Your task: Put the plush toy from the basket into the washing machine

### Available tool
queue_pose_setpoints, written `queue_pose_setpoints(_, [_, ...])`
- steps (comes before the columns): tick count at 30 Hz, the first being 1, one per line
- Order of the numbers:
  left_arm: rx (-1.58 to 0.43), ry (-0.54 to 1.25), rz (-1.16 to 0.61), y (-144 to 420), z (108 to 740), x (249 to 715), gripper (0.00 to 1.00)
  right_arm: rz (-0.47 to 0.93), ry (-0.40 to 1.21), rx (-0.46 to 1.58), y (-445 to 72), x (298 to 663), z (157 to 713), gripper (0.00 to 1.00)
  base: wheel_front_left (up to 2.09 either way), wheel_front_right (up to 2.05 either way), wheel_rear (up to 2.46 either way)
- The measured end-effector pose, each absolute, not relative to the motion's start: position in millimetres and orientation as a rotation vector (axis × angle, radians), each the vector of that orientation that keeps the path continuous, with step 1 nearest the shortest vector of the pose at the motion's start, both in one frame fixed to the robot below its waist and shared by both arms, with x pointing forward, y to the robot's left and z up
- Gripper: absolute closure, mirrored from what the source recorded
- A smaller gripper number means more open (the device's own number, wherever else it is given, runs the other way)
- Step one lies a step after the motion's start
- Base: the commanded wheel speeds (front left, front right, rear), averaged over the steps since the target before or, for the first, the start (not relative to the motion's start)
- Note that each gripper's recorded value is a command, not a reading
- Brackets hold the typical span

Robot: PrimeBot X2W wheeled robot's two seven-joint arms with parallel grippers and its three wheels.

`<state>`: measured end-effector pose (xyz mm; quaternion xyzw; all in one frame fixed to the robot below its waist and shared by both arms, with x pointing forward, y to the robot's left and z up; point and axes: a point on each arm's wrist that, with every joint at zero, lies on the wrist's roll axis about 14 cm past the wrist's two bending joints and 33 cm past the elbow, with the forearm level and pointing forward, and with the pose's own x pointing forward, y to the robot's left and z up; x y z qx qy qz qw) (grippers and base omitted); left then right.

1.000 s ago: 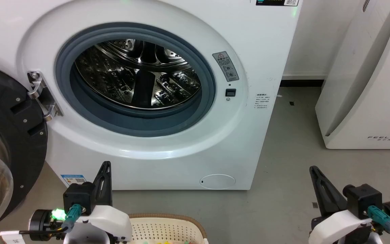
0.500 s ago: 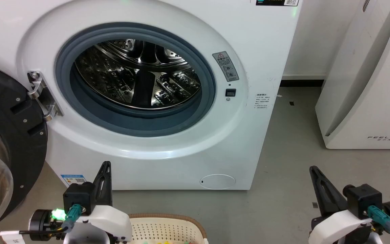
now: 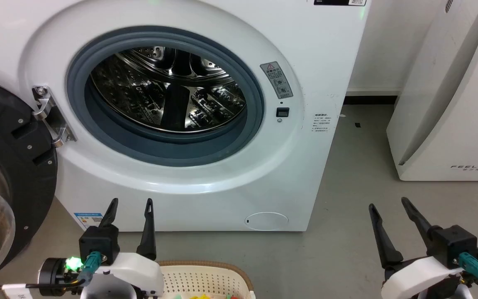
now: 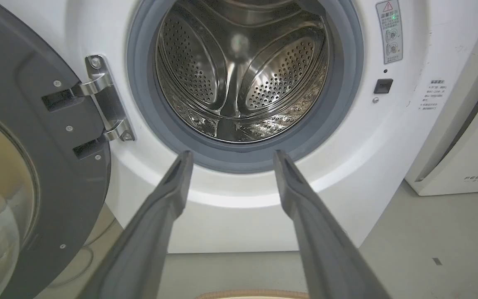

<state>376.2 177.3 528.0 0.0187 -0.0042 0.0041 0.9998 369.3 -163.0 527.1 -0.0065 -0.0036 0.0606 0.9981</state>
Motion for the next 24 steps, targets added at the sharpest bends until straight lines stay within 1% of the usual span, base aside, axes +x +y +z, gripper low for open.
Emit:
queue_pose_setpoints(12, [0.022,0.076,-0.021,168,496,385,0.0,0.105,-0.019,0.025,-168,372,526,0.0,0.0,0.0,0.0])
queue_pose_setpoints(24, [0.023,0.228,-0.091,148,443,403,0.0,0.078,-0.026,0.051,-177,384,522,0.0,0.0,0.0,0.0])
